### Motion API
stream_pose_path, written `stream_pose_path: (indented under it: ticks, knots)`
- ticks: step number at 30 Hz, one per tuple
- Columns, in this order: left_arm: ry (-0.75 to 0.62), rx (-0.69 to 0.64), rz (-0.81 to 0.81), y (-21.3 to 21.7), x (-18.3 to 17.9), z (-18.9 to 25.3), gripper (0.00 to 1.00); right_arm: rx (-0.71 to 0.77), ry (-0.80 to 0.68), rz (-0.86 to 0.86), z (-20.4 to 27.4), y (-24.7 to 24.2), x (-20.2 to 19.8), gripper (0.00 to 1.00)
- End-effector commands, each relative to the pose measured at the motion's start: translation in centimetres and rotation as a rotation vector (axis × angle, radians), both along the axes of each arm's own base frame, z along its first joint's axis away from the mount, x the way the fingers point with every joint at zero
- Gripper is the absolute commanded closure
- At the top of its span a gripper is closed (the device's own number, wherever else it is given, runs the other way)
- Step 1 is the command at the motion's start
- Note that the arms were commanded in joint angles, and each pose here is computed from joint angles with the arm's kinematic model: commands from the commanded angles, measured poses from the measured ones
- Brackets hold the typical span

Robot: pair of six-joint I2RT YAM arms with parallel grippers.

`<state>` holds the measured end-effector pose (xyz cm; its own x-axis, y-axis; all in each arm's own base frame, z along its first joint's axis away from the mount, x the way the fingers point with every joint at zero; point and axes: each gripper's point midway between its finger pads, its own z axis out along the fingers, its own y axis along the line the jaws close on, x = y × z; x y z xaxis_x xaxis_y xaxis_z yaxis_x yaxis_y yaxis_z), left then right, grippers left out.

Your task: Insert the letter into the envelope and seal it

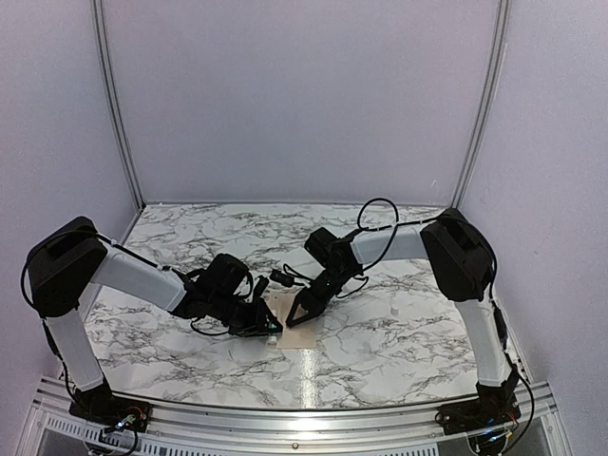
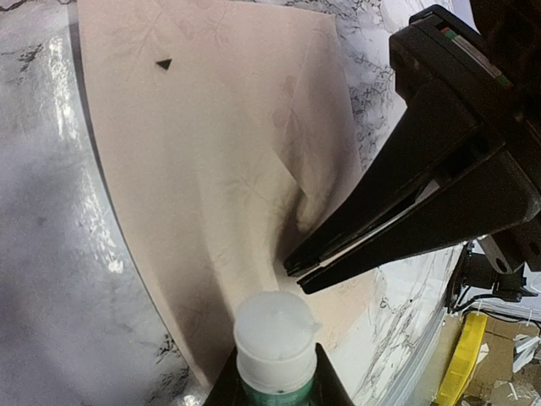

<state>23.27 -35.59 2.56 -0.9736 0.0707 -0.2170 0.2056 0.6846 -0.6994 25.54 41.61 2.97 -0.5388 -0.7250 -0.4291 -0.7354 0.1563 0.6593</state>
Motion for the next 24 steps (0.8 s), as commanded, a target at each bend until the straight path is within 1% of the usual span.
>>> stream_pose_path:
  ticks: [1,6,24]
  knots:
    - [0.018,0.041,0.01,0.8,-0.2,-1.5,1.0,-0.038,-0.031,-0.012,-0.4,-0.2,0.4,0.97]
    - [0.024,0.045,0.011,1.0,-0.4,-1.6,1.0,-0.039,-0.034,-0.052,-0.3,-0.7,1.9,0.97]
    - [0.033,0.045,0.0,1.1,-0.6,-1.9,1.0,-0.039,-0.042,-0.082,-0.5,-0.8,3.5,0.97]
